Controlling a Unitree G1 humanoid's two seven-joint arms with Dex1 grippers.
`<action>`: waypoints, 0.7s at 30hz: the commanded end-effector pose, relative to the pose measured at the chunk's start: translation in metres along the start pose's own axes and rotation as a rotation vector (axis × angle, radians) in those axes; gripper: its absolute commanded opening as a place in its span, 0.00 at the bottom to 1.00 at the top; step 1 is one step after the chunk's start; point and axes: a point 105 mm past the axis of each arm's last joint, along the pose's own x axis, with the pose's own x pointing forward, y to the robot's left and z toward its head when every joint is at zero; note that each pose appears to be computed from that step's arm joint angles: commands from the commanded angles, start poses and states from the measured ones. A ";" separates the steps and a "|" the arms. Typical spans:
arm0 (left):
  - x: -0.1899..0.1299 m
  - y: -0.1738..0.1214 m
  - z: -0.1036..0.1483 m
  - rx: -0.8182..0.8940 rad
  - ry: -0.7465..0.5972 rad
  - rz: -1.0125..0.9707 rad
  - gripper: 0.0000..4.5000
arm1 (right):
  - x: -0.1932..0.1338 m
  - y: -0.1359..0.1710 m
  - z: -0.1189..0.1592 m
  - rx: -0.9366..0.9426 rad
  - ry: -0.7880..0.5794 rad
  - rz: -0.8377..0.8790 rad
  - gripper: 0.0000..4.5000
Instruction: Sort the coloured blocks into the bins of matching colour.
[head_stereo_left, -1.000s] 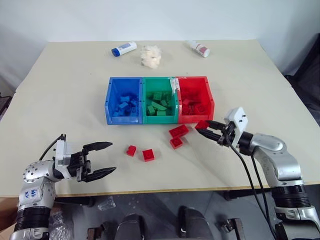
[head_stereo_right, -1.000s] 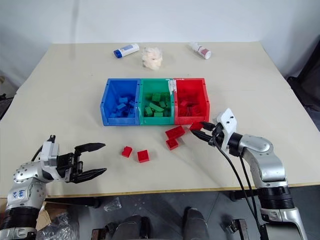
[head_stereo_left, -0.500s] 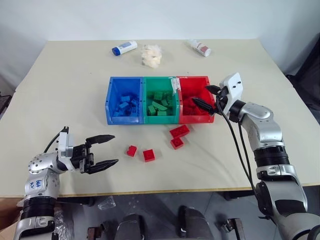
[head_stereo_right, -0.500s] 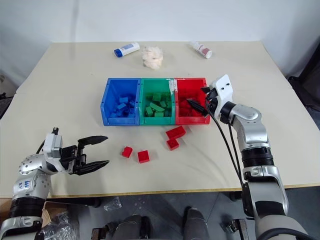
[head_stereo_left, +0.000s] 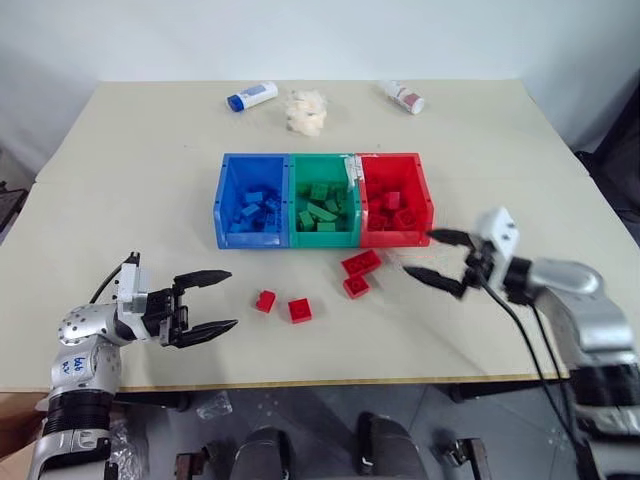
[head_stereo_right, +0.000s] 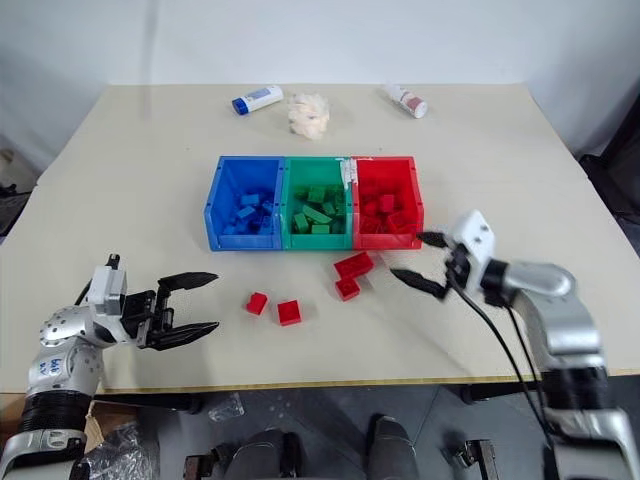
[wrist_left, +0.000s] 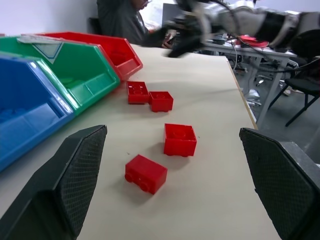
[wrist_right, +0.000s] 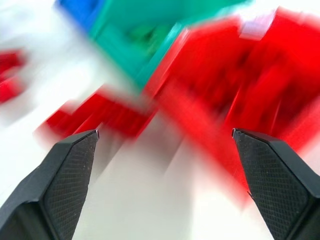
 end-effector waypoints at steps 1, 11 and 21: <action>-0.002 0.002 0.006 0.029 0.003 -0.006 1.00 | -0.037 0.008 0.011 -0.032 0.002 0.005 0.99; -0.005 0.007 0.007 0.022 0.017 -0.008 1.00 | -0.059 0.029 -0.003 -0.023 0.086 0.046 0.99; 0.003 0.000 0.007 0.027 0.005 -0.030 1.00 | 0.042 0.052 -0.008 0.034 0.020 0.140 0.99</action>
